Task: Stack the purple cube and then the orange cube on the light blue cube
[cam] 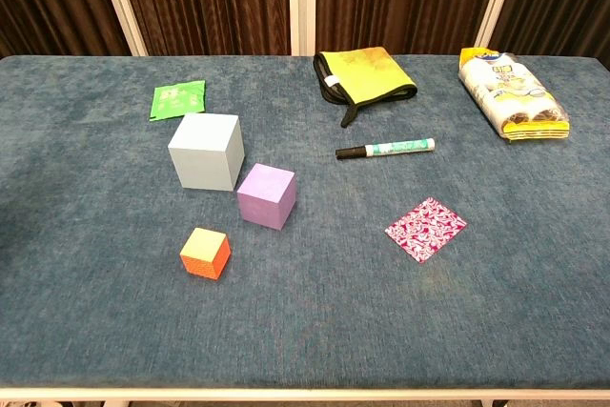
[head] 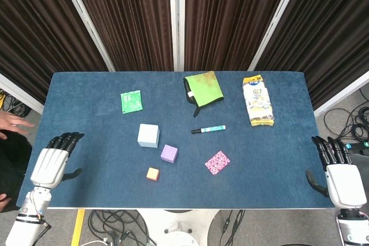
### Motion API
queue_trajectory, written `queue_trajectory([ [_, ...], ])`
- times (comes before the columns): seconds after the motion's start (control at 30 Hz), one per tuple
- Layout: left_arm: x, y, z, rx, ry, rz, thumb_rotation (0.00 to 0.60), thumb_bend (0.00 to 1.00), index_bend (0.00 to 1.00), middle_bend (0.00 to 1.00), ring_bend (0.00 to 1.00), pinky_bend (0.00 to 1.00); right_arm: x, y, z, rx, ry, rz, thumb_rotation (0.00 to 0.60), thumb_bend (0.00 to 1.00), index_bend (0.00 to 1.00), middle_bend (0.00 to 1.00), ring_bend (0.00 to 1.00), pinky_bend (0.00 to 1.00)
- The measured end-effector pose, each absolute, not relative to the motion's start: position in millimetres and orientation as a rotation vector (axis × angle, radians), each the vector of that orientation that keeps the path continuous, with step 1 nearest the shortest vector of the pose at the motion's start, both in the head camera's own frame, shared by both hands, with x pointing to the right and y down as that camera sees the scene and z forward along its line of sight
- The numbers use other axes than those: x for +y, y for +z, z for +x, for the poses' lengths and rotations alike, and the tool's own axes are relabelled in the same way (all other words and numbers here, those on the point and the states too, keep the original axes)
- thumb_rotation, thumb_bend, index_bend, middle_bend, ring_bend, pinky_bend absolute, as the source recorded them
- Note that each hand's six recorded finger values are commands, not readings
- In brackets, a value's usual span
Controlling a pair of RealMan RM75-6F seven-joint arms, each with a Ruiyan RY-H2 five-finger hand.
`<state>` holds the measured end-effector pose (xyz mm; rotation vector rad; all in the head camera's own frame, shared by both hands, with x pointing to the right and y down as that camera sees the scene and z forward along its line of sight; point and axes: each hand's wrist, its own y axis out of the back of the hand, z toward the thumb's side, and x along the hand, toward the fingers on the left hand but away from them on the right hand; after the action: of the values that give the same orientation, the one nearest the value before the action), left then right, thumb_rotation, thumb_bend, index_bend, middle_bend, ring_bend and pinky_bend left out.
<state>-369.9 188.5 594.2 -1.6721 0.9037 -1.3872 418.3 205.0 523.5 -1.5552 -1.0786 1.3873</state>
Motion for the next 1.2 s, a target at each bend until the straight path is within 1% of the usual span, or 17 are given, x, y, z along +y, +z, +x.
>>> queue_trajectory([
  [0.5, 185.5, 592.2, -362.3, 0.89, -1.371, -1.685, 0.6, 0.15, 0.21, 0.28, 0.17, 0.22, 204.5, 524.3, 419.0, -1.082, 1.391, -1.557, 0.6, 0.27, 0.02, 0.1, 0.0, 0.0],
  [0.7, 185.3, 589.5, -354.1, 0.87, -1.374, -1.68, 0.6, 0.15, 0.21, 0.28, 0.17, 0.25, 207.0, 524.8, 418.5, -1.072, 1.392, -1.564, 0.6, 0.27, 0.02, 0.1, 0.0, 0.0],
  [0.8, 186.0, 586.1, -342.4, 0.849, -1.371, -1.687, 0.6, 0.15, 0.21, 0.28, 0.17, 0.25, 206.4, 522.0, 418.2, -1.081, 1.377, -1.562, 0.6, 0.27, 0.02, 0.1, 0.0, 0.0],
  [1.03, 190.7, 579.1, -297.1, 0.725, -1.332, -1.729, 0.6, 0.15, 0.21, 0.28, 0.17, 0.25, 205.9, 523.3, 420.4, -1.083, 1.39, -1.562, 0.6, 0.27, 0.02, 0.1, 0.0, 0.0],
  [1.2, 194.0, 583.4, -262.1, 0.638, -1.294, -1.758, 0.6, 0.15, 0.21, 0.28, 0.17, 0.26, 205.0, 522.4, 419.7, -1.088, 1.382, -1.558, 0.6, 0.27, 0.02, 0.1, 0.0, 0.0],
])
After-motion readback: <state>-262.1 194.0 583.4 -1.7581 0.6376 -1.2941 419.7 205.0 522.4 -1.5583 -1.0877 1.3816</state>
